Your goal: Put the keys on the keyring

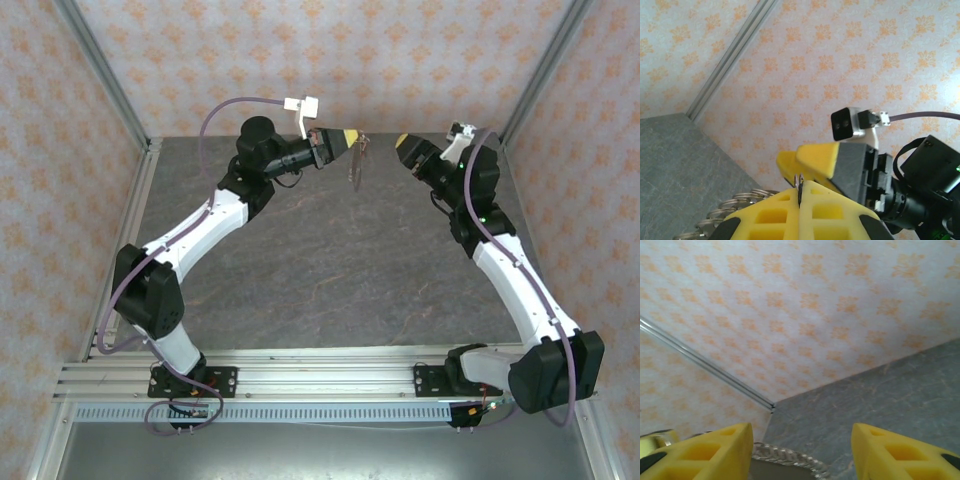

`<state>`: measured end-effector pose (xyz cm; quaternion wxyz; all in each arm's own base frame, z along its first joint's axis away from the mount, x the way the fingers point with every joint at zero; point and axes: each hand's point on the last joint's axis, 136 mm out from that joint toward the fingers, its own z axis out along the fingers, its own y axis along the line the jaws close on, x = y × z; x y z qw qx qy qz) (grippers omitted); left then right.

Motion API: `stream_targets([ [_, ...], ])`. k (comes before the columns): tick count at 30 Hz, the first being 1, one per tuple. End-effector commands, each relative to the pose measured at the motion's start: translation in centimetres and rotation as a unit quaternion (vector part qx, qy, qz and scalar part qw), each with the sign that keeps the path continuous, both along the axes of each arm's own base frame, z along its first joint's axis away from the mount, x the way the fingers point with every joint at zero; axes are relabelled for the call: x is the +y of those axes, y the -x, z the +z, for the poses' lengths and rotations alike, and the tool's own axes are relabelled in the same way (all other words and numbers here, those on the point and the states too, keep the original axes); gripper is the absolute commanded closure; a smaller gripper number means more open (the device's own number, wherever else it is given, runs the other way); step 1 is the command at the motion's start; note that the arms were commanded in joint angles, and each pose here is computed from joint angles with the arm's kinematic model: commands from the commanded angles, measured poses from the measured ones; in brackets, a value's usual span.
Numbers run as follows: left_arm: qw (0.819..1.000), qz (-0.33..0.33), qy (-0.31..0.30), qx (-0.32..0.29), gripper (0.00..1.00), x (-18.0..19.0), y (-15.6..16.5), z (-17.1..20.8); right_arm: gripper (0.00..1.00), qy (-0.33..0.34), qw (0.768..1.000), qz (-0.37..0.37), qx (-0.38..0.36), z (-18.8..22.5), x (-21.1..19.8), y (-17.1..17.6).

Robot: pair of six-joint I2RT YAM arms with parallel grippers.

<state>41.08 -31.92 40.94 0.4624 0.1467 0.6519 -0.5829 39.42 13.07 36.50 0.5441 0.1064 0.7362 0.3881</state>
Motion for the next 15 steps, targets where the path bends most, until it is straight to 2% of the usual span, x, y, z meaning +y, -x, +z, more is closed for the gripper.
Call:
stream_targets([
  [1, 0.998, 0.004, 0.034, -0.052, 1.00, 0.9, 1.5, 3.9, 0.46, 0.023, 1.000, -0.010, -0.001, -0.2, -0.5, 0.2],
  [7, 0.997, 0.005, 0.045, -0.058, 1.00, 1.1, 1.7, 4.2, 0.46, 0.020, 0.999, 0.037, 0.003, -0.5, 1.6, 1.1],
  [15, 0.997, -0.001, 0.050, -0.054, 1.00, 1.0, 1.6, 4.0, 0.46, 0.035, 0.998, 0.057, -0.019, -0.2, 3.1, 2.5],
])
